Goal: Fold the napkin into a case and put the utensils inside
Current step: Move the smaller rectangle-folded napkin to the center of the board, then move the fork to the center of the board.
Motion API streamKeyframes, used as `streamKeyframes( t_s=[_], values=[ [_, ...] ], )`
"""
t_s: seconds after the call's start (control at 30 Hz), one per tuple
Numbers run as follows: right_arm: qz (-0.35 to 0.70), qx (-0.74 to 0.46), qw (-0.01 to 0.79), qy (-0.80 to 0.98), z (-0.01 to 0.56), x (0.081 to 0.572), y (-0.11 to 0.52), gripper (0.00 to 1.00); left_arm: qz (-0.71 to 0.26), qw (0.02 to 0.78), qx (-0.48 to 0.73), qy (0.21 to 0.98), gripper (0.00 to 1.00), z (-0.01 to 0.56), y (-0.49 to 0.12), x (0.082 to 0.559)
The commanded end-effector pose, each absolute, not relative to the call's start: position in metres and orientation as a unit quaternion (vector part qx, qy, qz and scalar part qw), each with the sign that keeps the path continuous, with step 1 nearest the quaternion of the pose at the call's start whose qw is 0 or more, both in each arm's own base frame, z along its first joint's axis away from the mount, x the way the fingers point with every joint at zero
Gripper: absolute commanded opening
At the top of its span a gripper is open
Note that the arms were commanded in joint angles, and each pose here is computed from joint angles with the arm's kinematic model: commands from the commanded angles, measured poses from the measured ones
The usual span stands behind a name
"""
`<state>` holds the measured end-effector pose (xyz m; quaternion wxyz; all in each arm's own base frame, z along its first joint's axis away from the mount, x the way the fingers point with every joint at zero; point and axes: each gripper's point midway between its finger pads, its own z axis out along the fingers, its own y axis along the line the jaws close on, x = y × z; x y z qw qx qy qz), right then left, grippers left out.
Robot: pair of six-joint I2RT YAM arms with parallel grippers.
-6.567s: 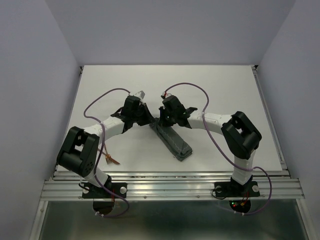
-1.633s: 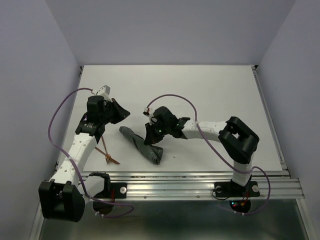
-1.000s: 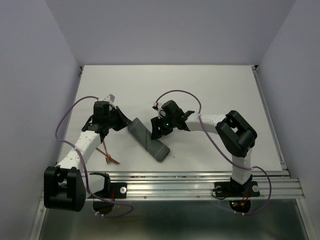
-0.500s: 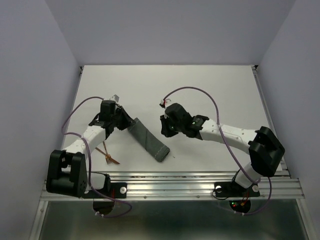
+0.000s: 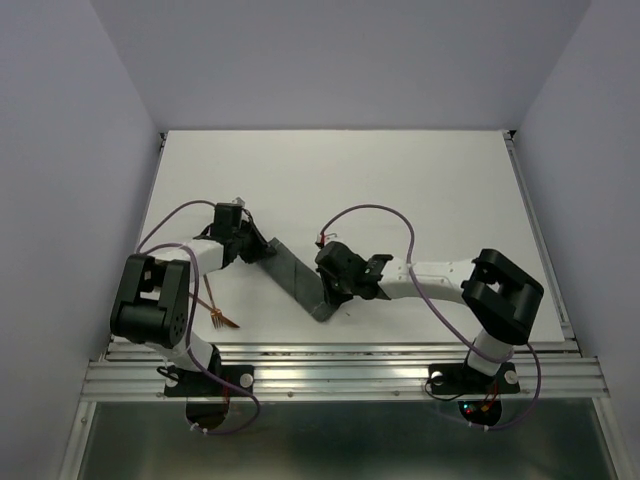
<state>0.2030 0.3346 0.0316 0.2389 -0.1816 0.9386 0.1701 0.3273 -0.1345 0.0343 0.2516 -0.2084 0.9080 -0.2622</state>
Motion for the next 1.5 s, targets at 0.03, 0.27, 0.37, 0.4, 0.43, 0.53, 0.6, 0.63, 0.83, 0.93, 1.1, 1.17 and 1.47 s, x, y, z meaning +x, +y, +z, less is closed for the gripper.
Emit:
streamKeyframes(
  t_s=[0.03,0.27,0.37,0.4,0.43,0.53,0.6,0.63,0.83,0.93,1.1,1.17,1.47],
  values=[
    [0.086,-0.154,0.273,0.946,0.011,0.221,0.304,0.13,-0.264,0.269,-0.205,0.903,0.00,0.036,-0.138,0.348],
    [0.009,-0.140,0.310,0.940,0.001,0.248,0.280,0.12,-0.273,0.262,-0.191,0.906,0.00,0.026,-0.147,0.362],
    [-0.019,-0.130,0.337,0.932,0.010,0.271,0.271,0.12,-0.278,0.273,-0.178,0.904,0.00,0.032,-0.153,0.379],
    [-0.023,-0.132,0.342,0.930,0.011,0.274,0.271,0.12,-0.278,0.275,-0.176,0.904,0.00,0.032,-0.154,0.383],
    [-0.029,-0.132,0.347,0.928,0.013,0.282,0.268,0.12,-0.280,0.276,-0.174,0.903,0.00,0.034,-0.155,0.387],
    [-0.043,-0.128,0.364,0.922,0.019,0.299,0.267,0.12,-0.284,0.284,-0.165,0.901,0.00,0.048,-0.159,0.403],
    [-0.038,-0.126,0.374,0.918,0.030,0.308,0.272,0.12,-0.289,0.300,-0.154,0.896,0.00,0.067,-0.162,0.414],
    [-0.035,-0.125,0.378,0.916,0.034,0.311,0.275,0.13,-0.288,0.310,-0.150,0.894,0.02,0.076,-0.163,0.418],
    [0.014,-0.119,0.406,0.906,0.074,0.321,0.298,0.25,-0.245,0.358,-0.130,0.892,0.17,0.145,-0.149,0.443],
    [0.047,-0.112,0.415,0.902,0.096,0.323,0.310,0.35,-0.222,0.378,-0.118,0.891,0.23,0.174,-0.141,0.443],
    [0.048,-0.080,0.422,0.902,0.116,0.326,0.309,0.55,-0.185,0.390,-0.104,0.896,0.34,0.199,-0.125,0.424],
    [0.082,-0.071,0.417,0.902,0.124,0.320,0.315,0.62,-0.159,0.384,-0.107,0.903,0.35,0.197,-0.112,0.410],
    [0.181,-0.113,0.378,0.901,0.131,0.299,0.348,0.79,-0.054,0.333,-0.189,0.922,0.36,0.157,-0.045,0.340]
  ],
)
